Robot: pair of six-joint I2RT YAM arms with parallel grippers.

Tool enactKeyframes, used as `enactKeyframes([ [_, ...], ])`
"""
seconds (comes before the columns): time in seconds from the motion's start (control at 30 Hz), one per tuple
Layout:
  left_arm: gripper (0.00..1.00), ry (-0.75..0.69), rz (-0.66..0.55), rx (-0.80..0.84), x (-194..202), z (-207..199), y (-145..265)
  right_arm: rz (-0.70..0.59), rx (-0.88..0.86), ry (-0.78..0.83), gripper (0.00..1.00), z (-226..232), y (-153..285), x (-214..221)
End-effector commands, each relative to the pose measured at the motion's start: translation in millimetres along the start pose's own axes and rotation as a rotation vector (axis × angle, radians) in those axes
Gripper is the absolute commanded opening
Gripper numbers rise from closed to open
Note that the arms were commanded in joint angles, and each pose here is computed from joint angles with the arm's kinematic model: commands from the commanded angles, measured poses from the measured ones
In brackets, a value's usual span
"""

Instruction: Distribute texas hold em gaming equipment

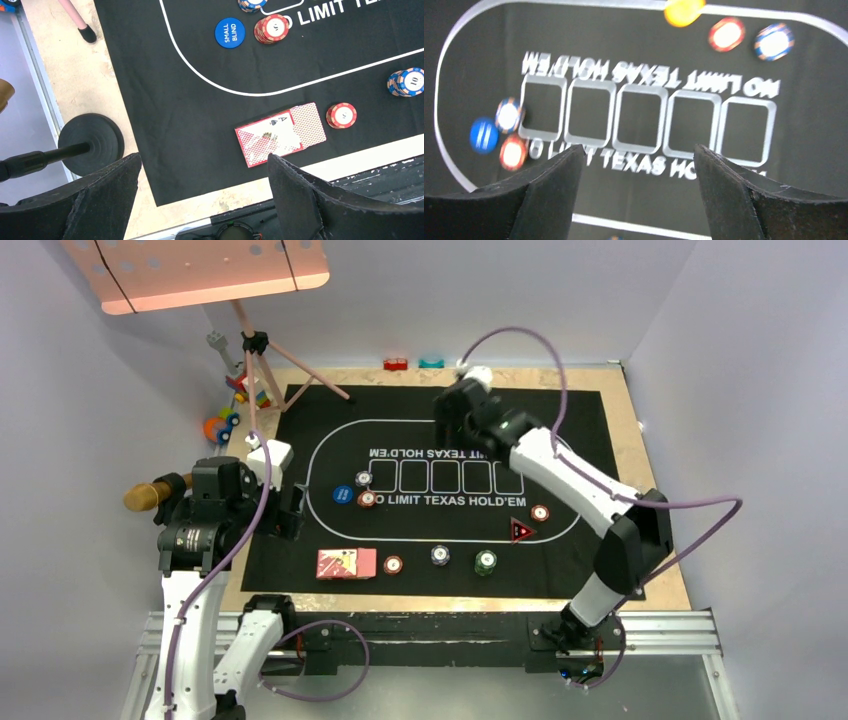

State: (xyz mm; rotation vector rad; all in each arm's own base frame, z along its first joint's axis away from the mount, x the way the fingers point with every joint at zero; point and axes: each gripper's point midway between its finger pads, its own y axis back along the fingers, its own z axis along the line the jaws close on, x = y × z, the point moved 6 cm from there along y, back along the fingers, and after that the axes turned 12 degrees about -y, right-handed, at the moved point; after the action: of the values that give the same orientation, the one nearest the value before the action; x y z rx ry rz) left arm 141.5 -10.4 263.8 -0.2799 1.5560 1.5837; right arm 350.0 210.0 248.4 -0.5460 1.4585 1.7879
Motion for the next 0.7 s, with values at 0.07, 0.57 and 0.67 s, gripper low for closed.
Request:
enactKeyframes([
  [0.07,1.00,0.002,-0.034,-0.024,-4.0,2.4,2.2,0.228,-0.038,0.167,0.87,18.1,33.8,121.7],
  [0.57,1.00,-0.001,-0.034,-0.029,-2.6,1.8,6.0,0.457,-0.061,0.279,0.86,17.8,49.7,241.6],
  [0.67,1.00,-0.001,-0.034,-0.029,-2.7,1.8,5.9,0.471,-0.042,0.288,0.85,13.8,44.4,249.2],
])
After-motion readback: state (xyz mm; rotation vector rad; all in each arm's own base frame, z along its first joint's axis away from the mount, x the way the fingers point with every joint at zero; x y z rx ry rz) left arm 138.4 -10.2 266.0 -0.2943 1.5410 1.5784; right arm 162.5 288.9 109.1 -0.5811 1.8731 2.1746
